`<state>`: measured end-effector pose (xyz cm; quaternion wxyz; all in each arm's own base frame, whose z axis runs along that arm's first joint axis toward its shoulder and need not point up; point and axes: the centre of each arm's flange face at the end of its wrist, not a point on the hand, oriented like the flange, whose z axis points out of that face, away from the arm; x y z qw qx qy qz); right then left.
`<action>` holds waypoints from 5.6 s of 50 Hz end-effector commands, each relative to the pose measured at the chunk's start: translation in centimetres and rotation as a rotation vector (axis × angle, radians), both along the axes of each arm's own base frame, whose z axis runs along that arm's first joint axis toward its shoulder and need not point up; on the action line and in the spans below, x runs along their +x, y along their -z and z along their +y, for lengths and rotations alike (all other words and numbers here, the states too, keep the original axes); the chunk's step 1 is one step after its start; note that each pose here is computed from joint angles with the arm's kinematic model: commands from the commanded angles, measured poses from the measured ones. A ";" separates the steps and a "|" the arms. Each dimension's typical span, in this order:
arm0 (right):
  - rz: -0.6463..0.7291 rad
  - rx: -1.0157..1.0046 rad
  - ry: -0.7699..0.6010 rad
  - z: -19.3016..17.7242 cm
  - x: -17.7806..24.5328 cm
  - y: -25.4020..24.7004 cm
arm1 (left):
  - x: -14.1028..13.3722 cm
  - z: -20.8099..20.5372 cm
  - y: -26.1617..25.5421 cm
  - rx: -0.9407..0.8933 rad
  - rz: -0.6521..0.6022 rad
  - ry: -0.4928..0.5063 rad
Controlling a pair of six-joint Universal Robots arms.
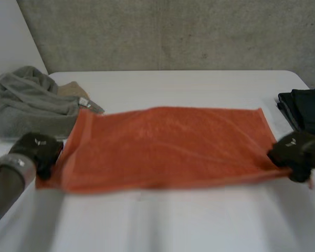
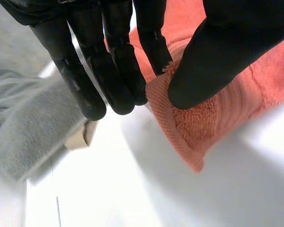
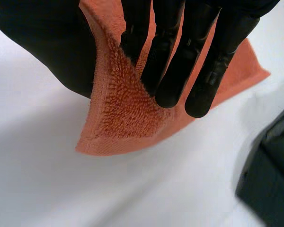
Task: Fold the laundry.
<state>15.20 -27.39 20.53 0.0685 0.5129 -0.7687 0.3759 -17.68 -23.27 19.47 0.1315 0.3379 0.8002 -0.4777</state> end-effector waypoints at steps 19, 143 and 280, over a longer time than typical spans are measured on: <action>-0.011 -0.228 0.008 -7.1 1.2 3.4 | -0.6 -6.7 1.4 -0.180 -0.059 -0.047; -0.265 -0.445 -0.016 -14.3 6.5 7.5 | -10.8 -11.2 4.3 -0.378 0.099 0.313; -0.087 -0.547 0.229 -12.6 -5.4 -1.4 | -5.4 -5.6 -0.2 -0.406 0.204 0.192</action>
